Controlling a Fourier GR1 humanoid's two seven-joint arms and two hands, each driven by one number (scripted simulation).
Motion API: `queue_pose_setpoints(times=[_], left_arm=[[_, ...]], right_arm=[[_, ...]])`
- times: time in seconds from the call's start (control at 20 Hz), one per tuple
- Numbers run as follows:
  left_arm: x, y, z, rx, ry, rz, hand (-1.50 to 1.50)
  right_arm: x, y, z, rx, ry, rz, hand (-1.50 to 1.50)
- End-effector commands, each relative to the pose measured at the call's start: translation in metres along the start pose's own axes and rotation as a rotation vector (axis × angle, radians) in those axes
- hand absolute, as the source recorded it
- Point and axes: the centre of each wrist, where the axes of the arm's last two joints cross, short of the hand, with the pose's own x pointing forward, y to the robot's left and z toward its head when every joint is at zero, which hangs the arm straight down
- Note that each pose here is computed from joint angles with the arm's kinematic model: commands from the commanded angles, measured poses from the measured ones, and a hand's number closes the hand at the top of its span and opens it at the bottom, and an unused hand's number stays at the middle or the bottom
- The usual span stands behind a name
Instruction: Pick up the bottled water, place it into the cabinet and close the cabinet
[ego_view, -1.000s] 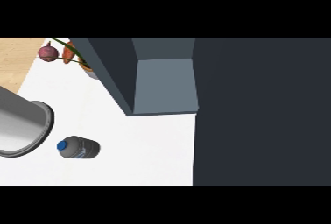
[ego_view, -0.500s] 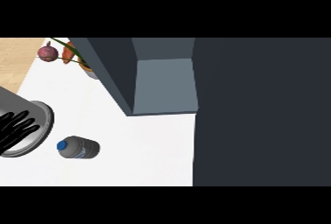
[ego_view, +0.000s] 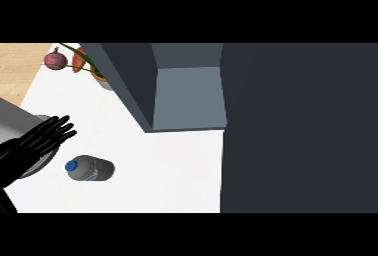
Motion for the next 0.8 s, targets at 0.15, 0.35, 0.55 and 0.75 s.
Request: queue_pose_setpoints(times=[0.15, 0.35, 0.55, 0.75], left_arm=[[-0.045, -0.008, -0.018, -0.019, 0.068, 0.027, -1.50], [-0.052, -0.001, -0.029, 0.020, 0.103, 0.011, -1.50], [-0.065, 0.003, -0.021, 0.008, 0.122, 0.000, -1.50], [-0.085, -0.006, -0.030, 0.045, 0.123, -0.023, -1.50]], right_arm=[[0.034, 0.017, 0.011, 0.050, -0.073, -0.090, -1.50], [0.043, 0.023, 0.014, 0.071, -0.094, -0.088, -1.50], [0.039, 0.016, 0.013, 0.056, -0.089, -0.097, -1.50], [0.039, 0.014, 0.020, 0.074, -0.084, -0.094, -1.50]])
